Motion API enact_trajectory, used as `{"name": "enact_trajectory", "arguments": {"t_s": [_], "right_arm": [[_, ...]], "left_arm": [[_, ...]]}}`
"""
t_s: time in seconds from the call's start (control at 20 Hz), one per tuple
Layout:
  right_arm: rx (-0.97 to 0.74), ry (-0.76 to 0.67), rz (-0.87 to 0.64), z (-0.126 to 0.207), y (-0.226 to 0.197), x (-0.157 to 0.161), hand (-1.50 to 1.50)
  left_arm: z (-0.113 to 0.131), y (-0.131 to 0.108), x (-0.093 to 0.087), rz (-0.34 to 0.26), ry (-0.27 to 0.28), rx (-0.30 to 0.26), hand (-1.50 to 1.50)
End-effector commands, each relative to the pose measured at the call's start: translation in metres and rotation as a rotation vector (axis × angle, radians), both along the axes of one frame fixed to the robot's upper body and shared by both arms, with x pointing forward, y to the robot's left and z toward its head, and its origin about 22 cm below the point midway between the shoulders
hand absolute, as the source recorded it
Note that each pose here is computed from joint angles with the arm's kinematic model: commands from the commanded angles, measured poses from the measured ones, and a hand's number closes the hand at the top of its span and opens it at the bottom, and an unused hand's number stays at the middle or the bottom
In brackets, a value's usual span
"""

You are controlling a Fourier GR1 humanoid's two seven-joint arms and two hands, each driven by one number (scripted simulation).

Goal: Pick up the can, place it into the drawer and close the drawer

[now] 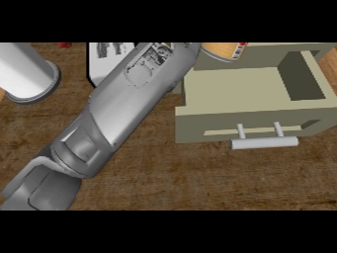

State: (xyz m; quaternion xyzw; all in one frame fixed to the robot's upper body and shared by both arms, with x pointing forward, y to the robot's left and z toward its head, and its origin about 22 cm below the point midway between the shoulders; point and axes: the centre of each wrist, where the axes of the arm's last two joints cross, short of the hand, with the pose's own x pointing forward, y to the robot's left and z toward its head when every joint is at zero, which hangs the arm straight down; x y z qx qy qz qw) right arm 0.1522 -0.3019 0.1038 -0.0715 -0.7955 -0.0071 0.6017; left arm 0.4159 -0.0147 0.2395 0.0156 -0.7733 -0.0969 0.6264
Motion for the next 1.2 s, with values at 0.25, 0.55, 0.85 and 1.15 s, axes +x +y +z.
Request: {"name": "enact_trajectory", "arguments": {"t_s": [0.25,0.55,0.85,1.15], "right_arm": [[-0.010,0.010,0.006,0.007,0.002,0.001,-1.50],[-0.009,-0.014,0.039,0.005,0.011,0.025,-1.50],[-0.021,-0.015,0.027,0.007,0.006,0.024,-1.50],[-0.040,-0.016,0.035,0.004,0.002,0.027,-1.50]], "left_arm": [[-0.018,-0.001,0.010,0.040,0.026,0.046,1.50],[-0.018,-0.007,0.010,0.084,-0.010,0.074,1.50],[-0.042,0.004,0.016,0.086,-0.026,0.137,1.50],[-0.043,-0.002,0.013,0.117,-0.054,0.177,1.50]]}}
